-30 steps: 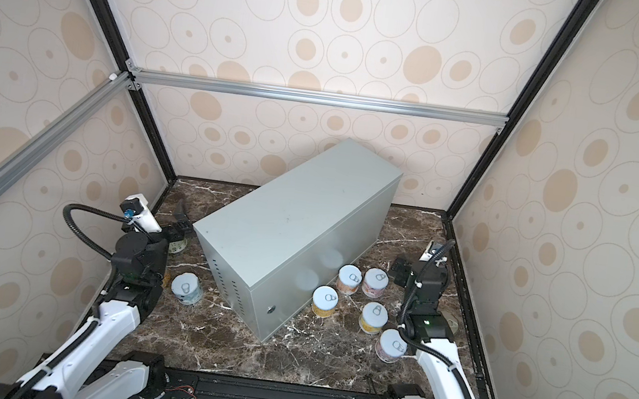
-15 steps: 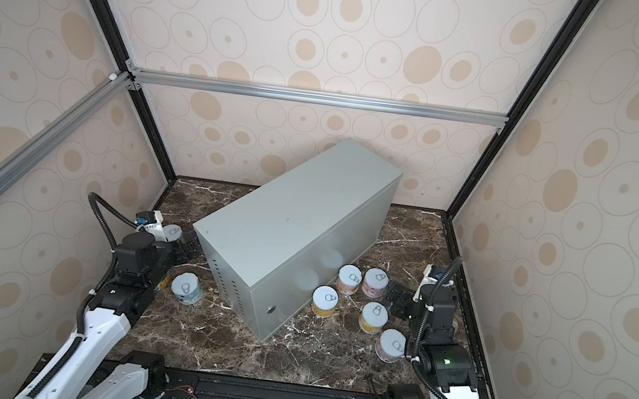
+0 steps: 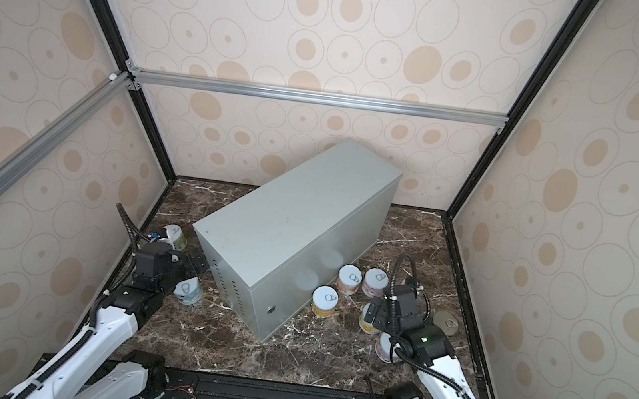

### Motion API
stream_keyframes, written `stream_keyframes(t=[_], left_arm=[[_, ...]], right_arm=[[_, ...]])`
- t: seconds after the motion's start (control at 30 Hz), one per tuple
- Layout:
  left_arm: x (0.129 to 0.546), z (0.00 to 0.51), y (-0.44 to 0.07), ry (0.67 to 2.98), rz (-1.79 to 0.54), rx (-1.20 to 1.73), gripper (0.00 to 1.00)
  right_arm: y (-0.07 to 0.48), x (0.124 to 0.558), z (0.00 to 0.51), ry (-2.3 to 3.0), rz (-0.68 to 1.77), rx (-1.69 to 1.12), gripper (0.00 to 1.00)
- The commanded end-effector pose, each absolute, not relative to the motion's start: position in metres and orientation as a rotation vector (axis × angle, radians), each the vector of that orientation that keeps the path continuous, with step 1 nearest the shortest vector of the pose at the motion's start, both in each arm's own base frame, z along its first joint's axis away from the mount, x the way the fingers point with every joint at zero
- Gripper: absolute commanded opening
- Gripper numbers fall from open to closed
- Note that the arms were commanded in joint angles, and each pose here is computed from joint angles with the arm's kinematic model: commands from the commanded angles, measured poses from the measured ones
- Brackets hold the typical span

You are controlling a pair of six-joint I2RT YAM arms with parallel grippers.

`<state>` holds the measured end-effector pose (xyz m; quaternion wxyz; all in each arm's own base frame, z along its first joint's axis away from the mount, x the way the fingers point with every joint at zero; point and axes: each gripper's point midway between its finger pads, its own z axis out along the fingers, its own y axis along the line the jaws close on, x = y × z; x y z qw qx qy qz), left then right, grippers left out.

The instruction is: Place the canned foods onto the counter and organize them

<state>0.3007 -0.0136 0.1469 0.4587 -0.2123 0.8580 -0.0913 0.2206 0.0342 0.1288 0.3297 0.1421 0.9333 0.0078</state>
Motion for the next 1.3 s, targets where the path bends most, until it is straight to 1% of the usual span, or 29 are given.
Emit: stream_keyframes(t=[0.0,0.1,0.27,0.43,0.6,0.83,1.0,1.07,1.1,1.2,1.27], left_arm=[[0.303,0.16,-0.024,2.077,-0.269,-0.549,1.0],[0.297,0.156,-0.024,2.048,-0.259,-0.555,0.99],[0.291,0.124,-0.029,2.089,-0.241,-0.564,1.0],[0.289,0.105,-0.033,2.108,-0.246,-0.562,0.99],[0.288,0.108,-0.03,2.086,-0.231,-0.557,0.99],[0.289,0.125,-0.029,2.027,-0.248,-0.563,0.99],[0.293,0.133,-0.029,2.012,-0.248,-0.564,0.99],[0.294,0.136,-0.03,2.011,-0.251,-0.563,0.99],[0.295,0.137,-0.03,2.007,-0.255,-0.562,0.99],[0.296,0.142,-0.031,1.998,-0.265,-0.562,1.0],[0.296,0.144,-0.032,1.996,-0.265,-0.561,0.99]], right_arm=[[0.037,0.225,0.115,2.451,-0.041,0.383,0.99],[0.044,0.226,0.103,2.487,-0.063,0.337,0.99],[0.051,0.23,0.088,2.528,-0.07,0.293,0.99],[0.06,0.239,0.079,2.553,-0.063,0.27,0.99],[0.066,0.246,0.065,2.579,-0.06,0.265,0.99],[0.072,0.251,0.048,2.613,-0.055,0.265,0.99],[0.079,0.253,0.041,2.63,-0.025,0.257,0.93],[0.083,0.254,0.039,2.642,-0.005,0.247,0.88],[0.086,0.254,0.036,2.651,0.015,0.242,0.84],[0.092,0.253,0.029,2.674,0.046,0.235,0.82],[0.093,0.253,0.027,2.68,0.054,0.232,0.78]])
